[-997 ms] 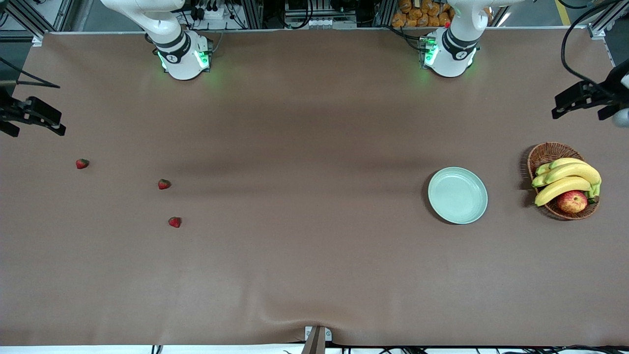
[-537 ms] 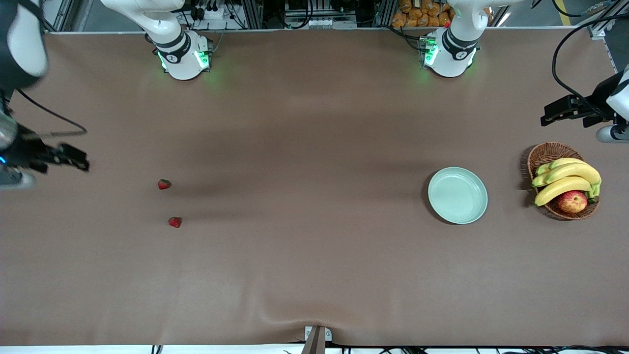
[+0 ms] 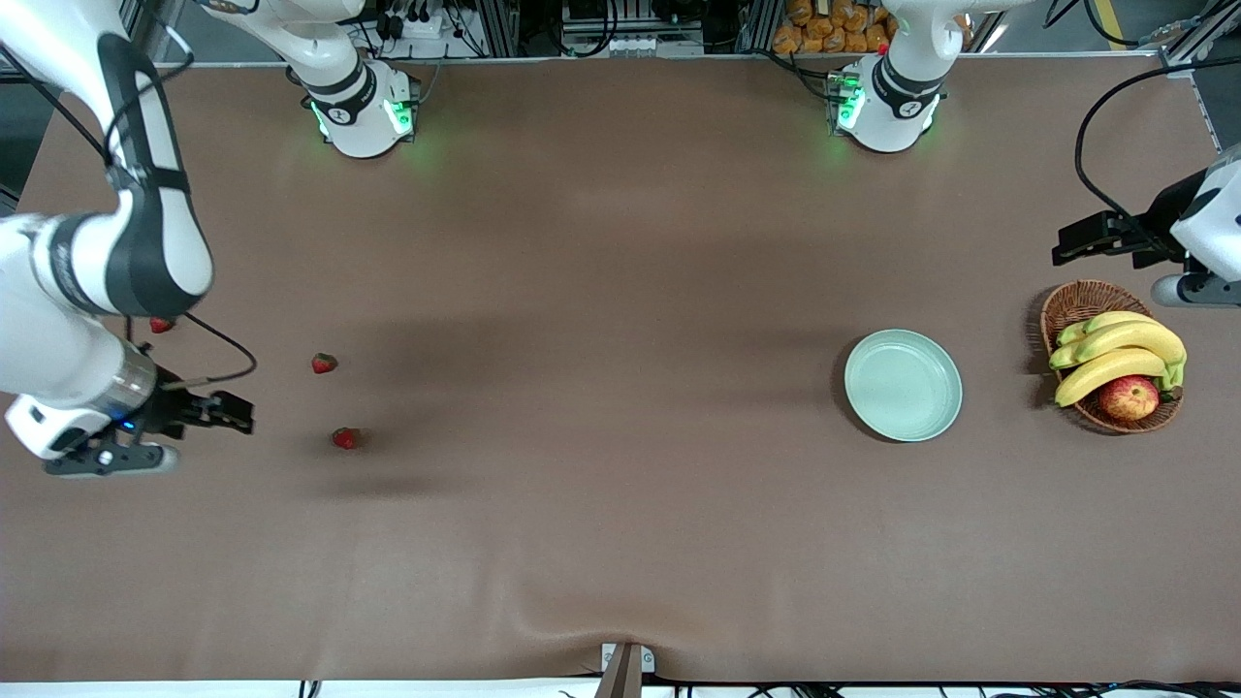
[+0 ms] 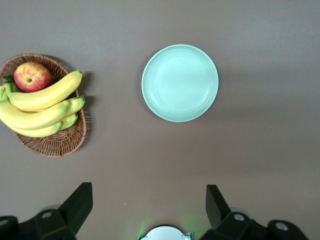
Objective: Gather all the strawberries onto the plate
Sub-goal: 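Grasp a strawberry with the right gripper while the left gripper nears the plate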
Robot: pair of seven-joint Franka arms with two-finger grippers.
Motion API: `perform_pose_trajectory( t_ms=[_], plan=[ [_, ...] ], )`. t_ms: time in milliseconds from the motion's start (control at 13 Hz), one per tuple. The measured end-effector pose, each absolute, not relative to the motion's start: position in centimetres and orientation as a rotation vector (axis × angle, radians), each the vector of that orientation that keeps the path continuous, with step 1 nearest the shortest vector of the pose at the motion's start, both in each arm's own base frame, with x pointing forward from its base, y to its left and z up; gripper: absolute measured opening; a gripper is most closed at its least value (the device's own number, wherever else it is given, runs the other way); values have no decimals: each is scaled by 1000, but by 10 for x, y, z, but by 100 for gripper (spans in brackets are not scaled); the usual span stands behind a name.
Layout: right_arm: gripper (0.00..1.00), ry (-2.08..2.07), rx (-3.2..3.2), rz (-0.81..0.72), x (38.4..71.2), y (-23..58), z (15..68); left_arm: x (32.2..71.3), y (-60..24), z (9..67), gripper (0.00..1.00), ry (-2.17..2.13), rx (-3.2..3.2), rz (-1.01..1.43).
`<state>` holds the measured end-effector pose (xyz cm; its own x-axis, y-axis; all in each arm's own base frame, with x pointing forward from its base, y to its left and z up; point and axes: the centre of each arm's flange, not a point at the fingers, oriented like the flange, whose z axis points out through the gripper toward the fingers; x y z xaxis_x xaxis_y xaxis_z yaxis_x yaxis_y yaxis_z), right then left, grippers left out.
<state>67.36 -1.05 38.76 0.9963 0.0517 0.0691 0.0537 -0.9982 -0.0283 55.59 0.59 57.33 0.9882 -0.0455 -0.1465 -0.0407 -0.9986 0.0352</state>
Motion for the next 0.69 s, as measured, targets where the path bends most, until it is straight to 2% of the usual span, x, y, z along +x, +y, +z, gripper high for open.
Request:
perform_pose_trajectory(
  t_ms=[537, 690],
  plan=[
    [100, -80, -3056, 88, 677, 18, 289, 564, -59, 573, 100, -213, 3104, -147],
    [96, -83, -3054, 126, 676, 22, 266, 567, -71, 566, 100, -179, 3108, -160]
  ],
)
